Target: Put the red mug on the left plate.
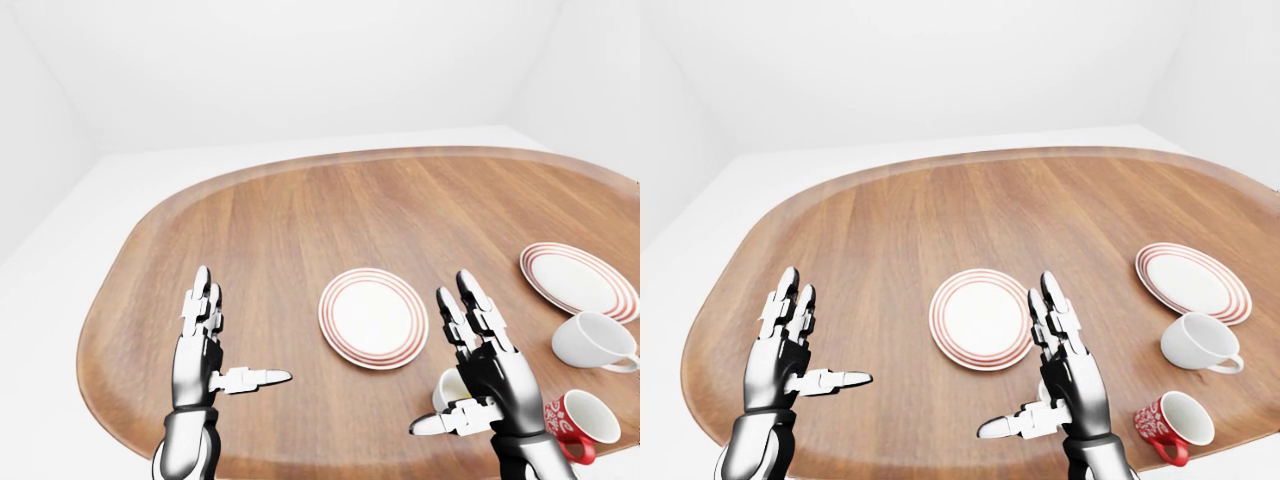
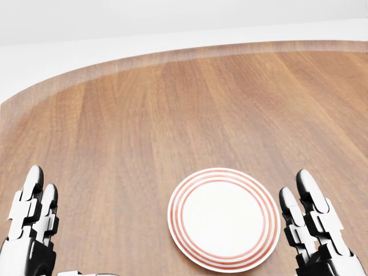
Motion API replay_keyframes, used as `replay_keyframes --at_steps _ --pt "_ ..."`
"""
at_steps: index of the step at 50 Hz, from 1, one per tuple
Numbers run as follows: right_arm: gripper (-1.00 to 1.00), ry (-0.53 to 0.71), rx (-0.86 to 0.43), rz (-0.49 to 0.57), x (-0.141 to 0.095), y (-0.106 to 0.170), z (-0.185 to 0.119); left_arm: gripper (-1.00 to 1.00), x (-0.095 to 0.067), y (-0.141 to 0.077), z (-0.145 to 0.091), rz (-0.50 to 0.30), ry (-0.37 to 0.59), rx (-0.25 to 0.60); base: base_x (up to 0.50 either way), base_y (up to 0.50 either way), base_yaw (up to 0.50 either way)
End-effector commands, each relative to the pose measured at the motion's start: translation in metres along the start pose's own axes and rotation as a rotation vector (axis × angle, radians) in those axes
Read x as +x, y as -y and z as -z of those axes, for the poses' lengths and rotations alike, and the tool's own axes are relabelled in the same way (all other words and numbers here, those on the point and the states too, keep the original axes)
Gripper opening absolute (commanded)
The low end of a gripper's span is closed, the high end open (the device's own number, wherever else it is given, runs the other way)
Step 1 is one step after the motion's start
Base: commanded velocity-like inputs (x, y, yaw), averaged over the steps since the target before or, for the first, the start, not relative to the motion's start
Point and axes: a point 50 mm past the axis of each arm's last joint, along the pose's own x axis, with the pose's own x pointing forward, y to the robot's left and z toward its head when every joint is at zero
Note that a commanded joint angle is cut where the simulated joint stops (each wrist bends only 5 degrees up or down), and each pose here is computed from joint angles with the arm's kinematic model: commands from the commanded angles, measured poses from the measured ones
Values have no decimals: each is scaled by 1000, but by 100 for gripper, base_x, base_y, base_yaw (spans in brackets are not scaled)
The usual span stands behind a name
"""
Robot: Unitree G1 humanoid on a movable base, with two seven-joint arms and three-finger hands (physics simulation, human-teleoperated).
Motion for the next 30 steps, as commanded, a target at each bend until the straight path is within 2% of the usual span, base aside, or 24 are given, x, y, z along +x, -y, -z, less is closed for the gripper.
replay_keyframes --at_steps 1,25,30 --pt "100 -7 0 -3 0 0 1 100 0 0 0 0 0 0 48 -19 0" --pt "100 -19 -9 -12 0 -2 3 100 0 -1 0 1 -2 -2 47 -20 0" --pt "100 -27 -84 44 8 2 5 100 -1 -1 0 2 -1 0 46 -8 0"
